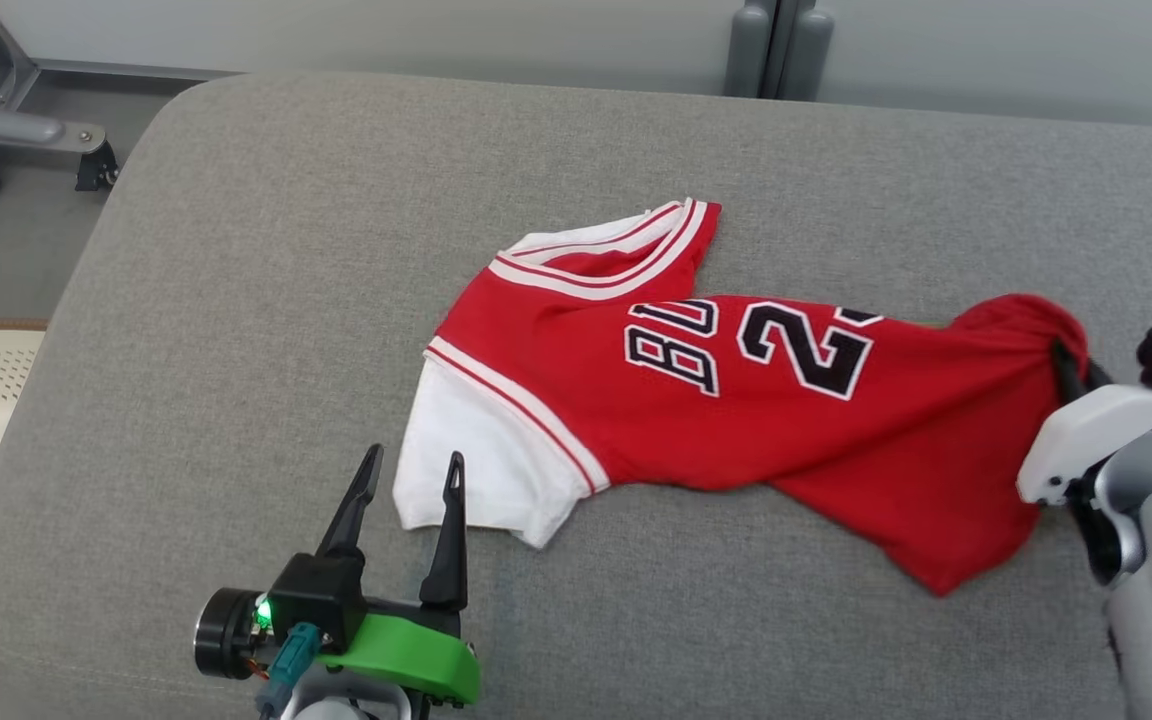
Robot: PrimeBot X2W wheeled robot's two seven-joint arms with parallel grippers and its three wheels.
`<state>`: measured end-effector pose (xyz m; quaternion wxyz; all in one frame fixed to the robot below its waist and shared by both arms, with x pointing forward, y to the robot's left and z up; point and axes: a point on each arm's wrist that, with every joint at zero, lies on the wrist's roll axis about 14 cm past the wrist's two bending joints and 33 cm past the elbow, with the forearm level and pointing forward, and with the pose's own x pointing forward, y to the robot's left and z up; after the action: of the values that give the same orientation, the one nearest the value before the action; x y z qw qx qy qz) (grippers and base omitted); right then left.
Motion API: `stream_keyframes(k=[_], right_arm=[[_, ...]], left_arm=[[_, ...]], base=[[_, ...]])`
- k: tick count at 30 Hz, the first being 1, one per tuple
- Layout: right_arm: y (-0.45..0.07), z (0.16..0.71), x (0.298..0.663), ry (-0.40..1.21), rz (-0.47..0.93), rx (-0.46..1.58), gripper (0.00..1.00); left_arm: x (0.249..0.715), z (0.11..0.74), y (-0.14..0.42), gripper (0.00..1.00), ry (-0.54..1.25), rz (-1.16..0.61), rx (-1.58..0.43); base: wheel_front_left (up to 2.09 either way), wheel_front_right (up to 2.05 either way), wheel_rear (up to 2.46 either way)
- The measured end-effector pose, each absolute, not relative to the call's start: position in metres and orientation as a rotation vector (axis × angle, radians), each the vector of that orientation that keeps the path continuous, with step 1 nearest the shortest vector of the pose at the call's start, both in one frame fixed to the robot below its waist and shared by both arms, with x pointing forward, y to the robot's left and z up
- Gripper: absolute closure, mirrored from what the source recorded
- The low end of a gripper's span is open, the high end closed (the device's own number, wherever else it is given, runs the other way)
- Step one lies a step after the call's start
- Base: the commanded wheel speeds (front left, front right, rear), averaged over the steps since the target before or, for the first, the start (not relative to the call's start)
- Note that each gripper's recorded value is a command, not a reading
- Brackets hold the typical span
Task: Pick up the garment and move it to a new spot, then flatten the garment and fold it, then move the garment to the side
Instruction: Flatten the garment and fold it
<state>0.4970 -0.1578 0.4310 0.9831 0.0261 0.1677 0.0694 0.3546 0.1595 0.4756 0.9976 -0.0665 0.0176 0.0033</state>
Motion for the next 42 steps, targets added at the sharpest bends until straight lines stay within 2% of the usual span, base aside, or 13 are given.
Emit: stream_keyframes(k=[5,16,17,18,25,32,38,42], right_arm=[[-0.176,0.45,0.526,0.317,0.117,-0.019,1.0],[-0.158,0.464,0.598,0.312,0.152,-0.118,1.0],[-0.156,0.468,0.605,0.284,0.158,-0.143,0.62],[-0.152,0.47,0.611,0.265,0.162,-0.151,0.0],[-0.123,0.463,0.613,0.211,0.208,-0.116,0.0],[-0.143,0.474,0.595,0.13,0.186,-0.101,0.0],[-0.183,0.44,0.542,0.195,0.12,-0.076,0.0],[-0.192,0.415,0.505,0.255,0.095,-0.031,0.0]], left_arm=[[0.357,0.471,0.161,0.0,0.049,0.015,-0.137],[0.373,0.46,0.164,0.0,0.08,0.025,-0.131],[0.374,0.458,0.165,0.0,0.084,0.028,-0.128],[0.376,0.457,0.166,0.0,0.086,0.03,-0.125],[0.391,0.46,0.164,0.0,0.07,0.012,-0.112],[0.4,0.465,0.148,0.0,0.049,-0.043,-0.117],[0.4,0.466,0.127,0.0,0.046,-0.102,-0.131],[0.401,0.47,0.122,0.0,0.036,-0.12,-0.136]], base=[[0.0,0.0,0.0],[0.0,0.0,0.0],[0.0,0.0,0.0],[0.0,0.0,0.0],[0.0,0.0,0.0],[0.0,0.0,0.0],[0.0,0.0,0.0],[0.0,0.0,0.0]])
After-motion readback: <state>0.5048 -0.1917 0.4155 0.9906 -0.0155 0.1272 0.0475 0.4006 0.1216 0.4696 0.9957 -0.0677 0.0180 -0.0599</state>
